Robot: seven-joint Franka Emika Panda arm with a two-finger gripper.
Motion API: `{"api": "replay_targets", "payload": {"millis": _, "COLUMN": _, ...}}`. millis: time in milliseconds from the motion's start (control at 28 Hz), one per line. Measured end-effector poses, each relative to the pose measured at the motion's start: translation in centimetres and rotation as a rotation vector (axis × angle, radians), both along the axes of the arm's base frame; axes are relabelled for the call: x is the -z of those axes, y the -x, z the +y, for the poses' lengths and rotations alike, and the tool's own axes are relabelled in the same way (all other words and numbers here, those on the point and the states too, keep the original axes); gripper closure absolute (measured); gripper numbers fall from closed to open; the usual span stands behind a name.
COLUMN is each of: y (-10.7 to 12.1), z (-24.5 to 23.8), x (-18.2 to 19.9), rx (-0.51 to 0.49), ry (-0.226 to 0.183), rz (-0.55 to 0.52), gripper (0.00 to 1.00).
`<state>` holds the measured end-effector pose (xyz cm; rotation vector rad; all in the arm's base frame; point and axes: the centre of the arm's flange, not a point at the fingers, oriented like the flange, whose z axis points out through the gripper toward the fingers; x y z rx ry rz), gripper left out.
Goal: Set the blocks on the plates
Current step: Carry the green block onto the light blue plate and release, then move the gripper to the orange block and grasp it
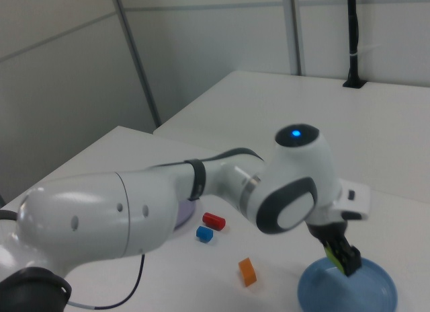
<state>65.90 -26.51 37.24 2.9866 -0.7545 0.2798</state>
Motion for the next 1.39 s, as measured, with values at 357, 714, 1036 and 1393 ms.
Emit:
{"api": "replay_targets", "payload": {"millis": 357, "y": 1.0, "z": -1.3, "x": 5.5, "rx": -0.01, "ry": -0.031, "rz": 0.08, "gripper": 0.34}}
{"api": "replay_targets", "payload": {"millis": 714, "y": 1.0, "z": -1.0, "x": 5.8, "rx": -0.018, "ry": -0.034, "rz": 0.085, "gripper": 0.23}}
{"api": "replay_targets", "payload": {"millis": 1036, "y": 1.5, "z": 0.2, "x": 2.4, "rx": -0.022, "ry": -0.054, "rz": 0.129, "gripper": 0.0}}
{"api": "replay_targets", "payload": {"millis": 1393, "y": 1.3, "z": 9.0, "x": -0.6, "rx": 0.046, "ry": -0.123, "rz": 0.21, "gripper": 0.0}}
